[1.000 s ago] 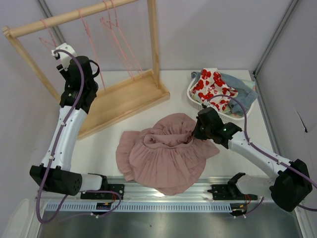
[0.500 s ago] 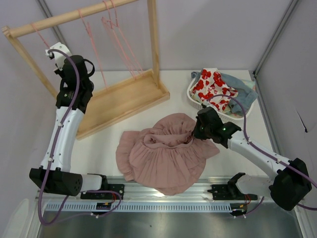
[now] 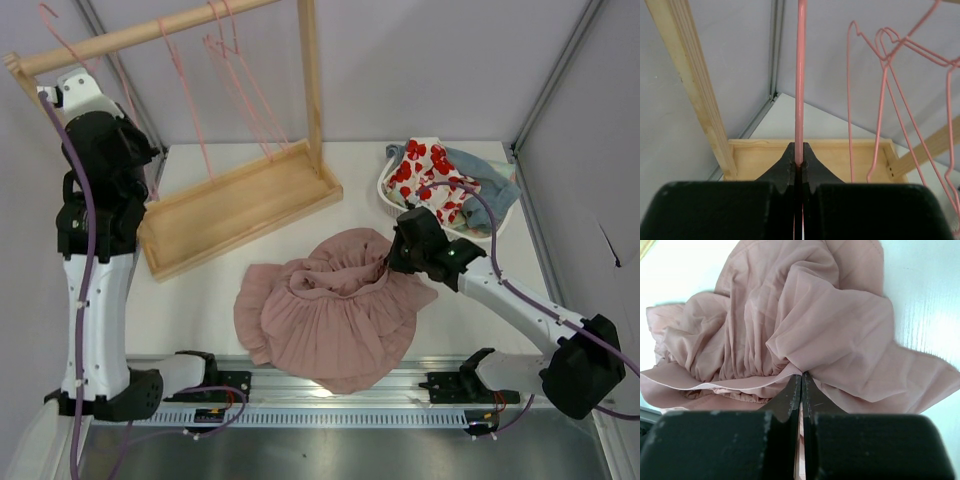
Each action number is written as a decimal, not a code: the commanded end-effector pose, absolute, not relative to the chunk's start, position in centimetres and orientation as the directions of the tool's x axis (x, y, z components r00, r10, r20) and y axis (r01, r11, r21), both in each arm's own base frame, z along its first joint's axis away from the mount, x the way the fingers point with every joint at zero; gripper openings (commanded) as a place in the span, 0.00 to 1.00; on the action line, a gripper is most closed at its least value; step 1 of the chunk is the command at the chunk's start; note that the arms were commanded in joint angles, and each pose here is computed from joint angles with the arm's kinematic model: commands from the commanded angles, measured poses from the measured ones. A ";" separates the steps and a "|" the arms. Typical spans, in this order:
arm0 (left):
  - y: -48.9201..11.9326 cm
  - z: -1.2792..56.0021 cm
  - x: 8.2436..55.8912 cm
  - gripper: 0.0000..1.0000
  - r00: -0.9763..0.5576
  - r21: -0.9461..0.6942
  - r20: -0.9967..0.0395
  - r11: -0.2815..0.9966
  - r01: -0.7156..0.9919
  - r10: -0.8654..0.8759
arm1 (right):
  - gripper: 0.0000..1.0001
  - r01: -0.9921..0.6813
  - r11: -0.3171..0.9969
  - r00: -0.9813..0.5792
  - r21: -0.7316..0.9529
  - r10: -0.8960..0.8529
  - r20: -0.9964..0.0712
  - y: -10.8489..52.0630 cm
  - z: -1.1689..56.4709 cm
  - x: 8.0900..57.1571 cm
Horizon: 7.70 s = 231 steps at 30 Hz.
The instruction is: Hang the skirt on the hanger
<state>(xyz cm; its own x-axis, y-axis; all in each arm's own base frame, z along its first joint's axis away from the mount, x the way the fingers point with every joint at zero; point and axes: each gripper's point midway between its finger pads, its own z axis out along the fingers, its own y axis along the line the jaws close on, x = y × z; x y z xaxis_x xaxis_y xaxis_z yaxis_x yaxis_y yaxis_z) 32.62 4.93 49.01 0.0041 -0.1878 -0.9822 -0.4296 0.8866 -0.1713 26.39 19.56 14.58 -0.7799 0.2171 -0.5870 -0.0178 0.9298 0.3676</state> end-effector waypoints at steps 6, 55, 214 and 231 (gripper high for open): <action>1.3 44.8 25.7 0.00 -0.172 -0.196 -0.956 0.954 -0.226 -0.237 | 0.00 -0.009 0.926 -0.772 0.377 0.233 -0.591 19.6 15.0 27.3; -18.6 32.5 10.5 0.00 -0.490 -0.303 -0.832 0.526 0.794 0.261 | 0.00 0.034 0.931 -0.861 0.362 0.211 -0.462 16.1 16.1 21.7; -35.0 16.4 17.0 0.00 -0.270 -0.170 -0.903 0.299 0.939 0.334 | 0.58 -0.272 0.898 -0.400 0.345 0.220 -0.890 16.7 27.7 20.6; -37.0 16.7 18.7 0.00 -0.264 -0.157 -0.902 0.312 0.937 0.342 | 0.61 -0.204 0.914 -0.437 0.349 0.234 -0.868 19.6 23.3 23.2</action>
<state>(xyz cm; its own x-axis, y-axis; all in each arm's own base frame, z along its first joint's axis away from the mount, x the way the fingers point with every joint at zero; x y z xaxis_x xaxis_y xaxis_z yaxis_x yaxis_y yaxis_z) 18.39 -35.15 13.78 -0.3160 0.4024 -0.8592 0.9187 0.3561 -0.1711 21.70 19.38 21.90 -0.5022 0.1466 -0.8522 -0.2554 0.9164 0.3082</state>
